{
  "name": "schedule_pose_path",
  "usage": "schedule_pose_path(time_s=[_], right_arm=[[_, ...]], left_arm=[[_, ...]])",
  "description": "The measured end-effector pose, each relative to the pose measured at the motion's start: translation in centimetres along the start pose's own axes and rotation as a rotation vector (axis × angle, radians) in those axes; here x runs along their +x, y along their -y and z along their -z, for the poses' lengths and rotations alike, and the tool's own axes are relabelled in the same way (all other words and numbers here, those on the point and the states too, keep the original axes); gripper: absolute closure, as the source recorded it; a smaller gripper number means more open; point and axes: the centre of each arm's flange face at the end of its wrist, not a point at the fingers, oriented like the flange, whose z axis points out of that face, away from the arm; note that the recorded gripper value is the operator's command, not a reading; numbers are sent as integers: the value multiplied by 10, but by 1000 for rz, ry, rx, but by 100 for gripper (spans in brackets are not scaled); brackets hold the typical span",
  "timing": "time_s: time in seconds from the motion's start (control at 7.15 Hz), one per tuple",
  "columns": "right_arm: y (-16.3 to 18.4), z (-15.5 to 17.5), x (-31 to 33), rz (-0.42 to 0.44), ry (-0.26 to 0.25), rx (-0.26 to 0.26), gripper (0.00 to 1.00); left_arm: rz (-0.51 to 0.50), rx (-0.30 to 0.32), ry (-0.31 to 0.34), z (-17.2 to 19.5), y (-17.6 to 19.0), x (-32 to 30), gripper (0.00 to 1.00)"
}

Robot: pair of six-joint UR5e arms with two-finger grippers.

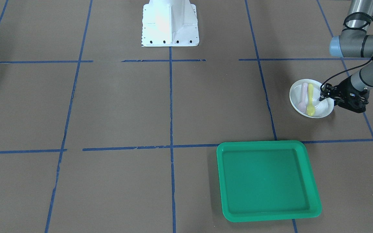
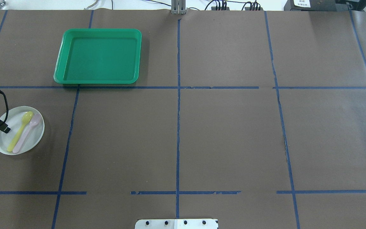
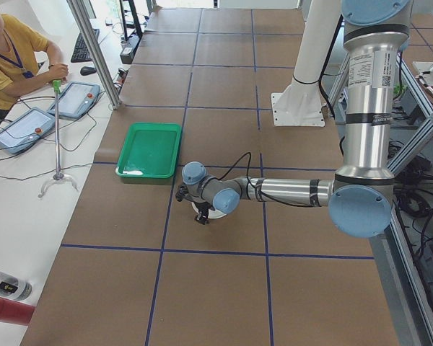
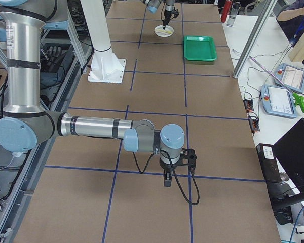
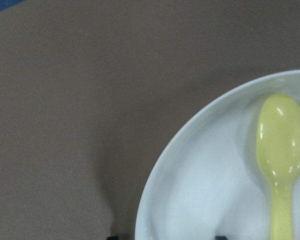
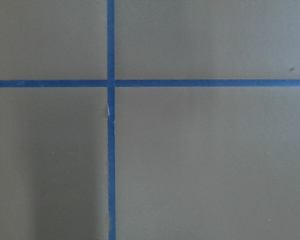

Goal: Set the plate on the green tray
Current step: 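Close the left gripper on the plate rim and lift it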

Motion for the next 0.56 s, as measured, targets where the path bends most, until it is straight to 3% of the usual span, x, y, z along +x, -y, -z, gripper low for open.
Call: schedule_pose_path(time_s=[0.56], right_arm=[[0, 0, 0, 0, 0, 0, 0]], left_arm=[[85, 8, -16, 11, -7, 6, 100]])
